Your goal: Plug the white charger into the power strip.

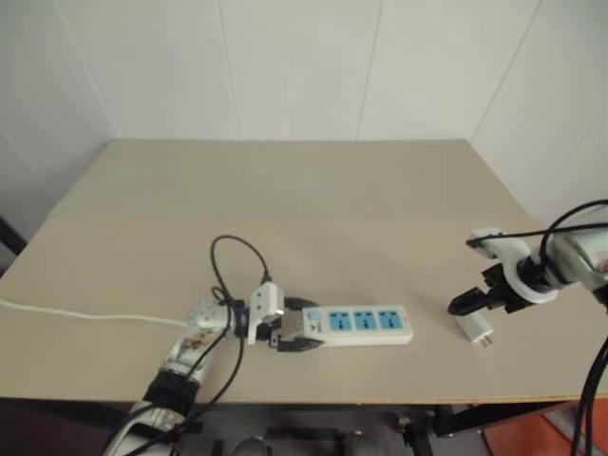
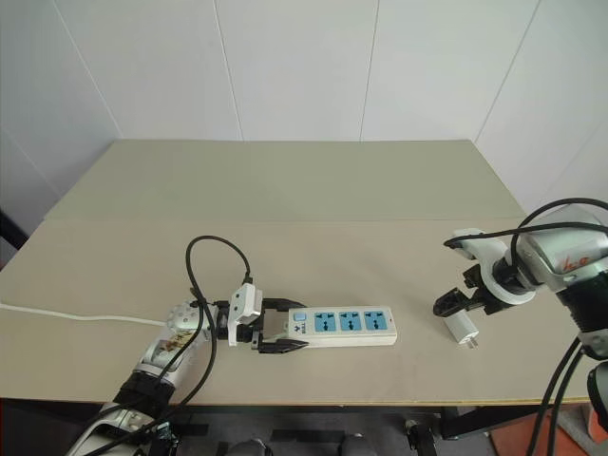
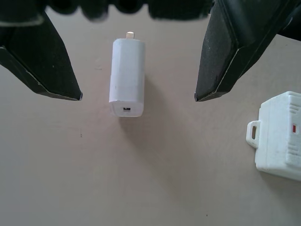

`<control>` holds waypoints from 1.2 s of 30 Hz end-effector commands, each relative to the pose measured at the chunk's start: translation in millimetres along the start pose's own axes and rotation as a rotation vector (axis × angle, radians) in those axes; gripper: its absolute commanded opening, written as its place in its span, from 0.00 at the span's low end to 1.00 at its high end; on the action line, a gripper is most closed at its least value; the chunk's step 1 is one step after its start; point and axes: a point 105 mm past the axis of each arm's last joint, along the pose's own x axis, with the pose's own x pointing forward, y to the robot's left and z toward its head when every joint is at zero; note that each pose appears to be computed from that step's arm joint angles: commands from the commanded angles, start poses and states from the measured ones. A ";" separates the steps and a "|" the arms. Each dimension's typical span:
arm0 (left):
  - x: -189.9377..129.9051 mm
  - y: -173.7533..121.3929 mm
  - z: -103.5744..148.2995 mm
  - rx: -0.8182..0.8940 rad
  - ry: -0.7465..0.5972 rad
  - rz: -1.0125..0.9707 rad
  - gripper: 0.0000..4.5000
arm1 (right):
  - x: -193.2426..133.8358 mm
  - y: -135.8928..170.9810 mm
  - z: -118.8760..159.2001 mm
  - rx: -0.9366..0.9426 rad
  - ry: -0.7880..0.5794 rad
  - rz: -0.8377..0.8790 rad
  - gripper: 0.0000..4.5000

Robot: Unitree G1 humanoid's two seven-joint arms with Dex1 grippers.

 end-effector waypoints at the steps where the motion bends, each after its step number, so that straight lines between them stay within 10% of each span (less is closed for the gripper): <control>1: 3.0 -2.5 14.4 0.031 -0.046 -0.014 0.73 | -0.7 -6.0 0.7 0.011 -0.020 -0.021 1.00; 16: -3.6 0.4 11.6 0.029 0.000 0.004 0.73 | 14.2 -15.3 -1.3 0.065 -0.033 -0.028 1.00; 27: -5.4 -0.6 10.9 0.035 -0.001 -0.015 0.73 | 19.1 -16.2 -7.3 0.073 -0.009 -0.028 0.27; 36: -1.8 2.7 14.9 0.048 -0.008 -0.031 0.73 | -18.1 -5.1 18.9 -0.081 -0.145 -0.048 0.25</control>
